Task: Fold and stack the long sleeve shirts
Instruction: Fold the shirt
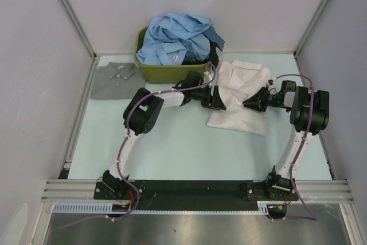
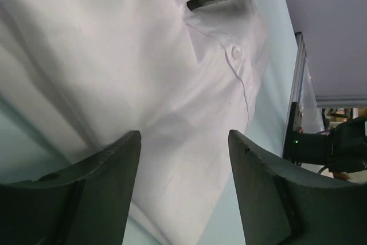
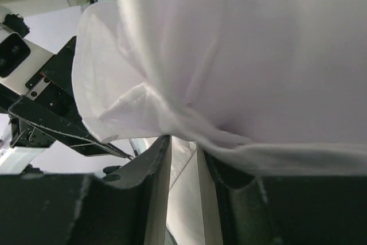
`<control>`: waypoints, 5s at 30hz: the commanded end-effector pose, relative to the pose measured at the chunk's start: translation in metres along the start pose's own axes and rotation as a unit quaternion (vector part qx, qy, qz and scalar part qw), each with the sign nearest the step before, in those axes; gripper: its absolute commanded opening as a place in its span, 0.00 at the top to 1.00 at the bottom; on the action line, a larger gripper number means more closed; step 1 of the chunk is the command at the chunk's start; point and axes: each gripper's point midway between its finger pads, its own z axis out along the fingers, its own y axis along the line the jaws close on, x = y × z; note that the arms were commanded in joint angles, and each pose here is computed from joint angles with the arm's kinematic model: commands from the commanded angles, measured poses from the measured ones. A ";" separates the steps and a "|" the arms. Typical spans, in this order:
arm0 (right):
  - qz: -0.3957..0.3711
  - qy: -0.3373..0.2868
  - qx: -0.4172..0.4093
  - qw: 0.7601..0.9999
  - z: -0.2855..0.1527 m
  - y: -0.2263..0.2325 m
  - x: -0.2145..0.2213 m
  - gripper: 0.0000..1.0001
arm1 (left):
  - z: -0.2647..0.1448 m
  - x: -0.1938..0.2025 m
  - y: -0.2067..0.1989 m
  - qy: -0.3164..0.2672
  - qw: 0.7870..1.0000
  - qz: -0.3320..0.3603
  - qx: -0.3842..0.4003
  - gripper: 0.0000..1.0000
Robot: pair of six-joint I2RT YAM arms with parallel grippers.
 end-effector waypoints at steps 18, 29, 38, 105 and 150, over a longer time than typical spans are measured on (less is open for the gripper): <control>-0.282 0.037 0.063 0.957 0.021 0.048 -0.034 0.73 | -0.030 0.049 -0.057 0.069 0.710 0.682 -0.162 0.25; -0.248 0.043 0.118 0.961 0.036 0.004 -0.045 0.74 | 0.001 0.069 -0.020 0.116 0.595 0.767 -0.212 0.38; -0.257 0.039 0.093 0.961 0.033 0.029 -0.043 0.64 | 0.004 0.079 -0.030 0.116 0.587 0.781 -0.179 0.91; -0.215 0.134 0.166 0.953 -0.078 0.052 0.047 0.00 | -0.109 -0.013 -0.024 0.004 0.994 0.061 -0.089 0.01; -0.255 0.207 0.086 0.941 0.079 0.075 0.077 0.43 | -0.200 0.098 0.021 0.013 0.983 -0.062 -0.170 0.98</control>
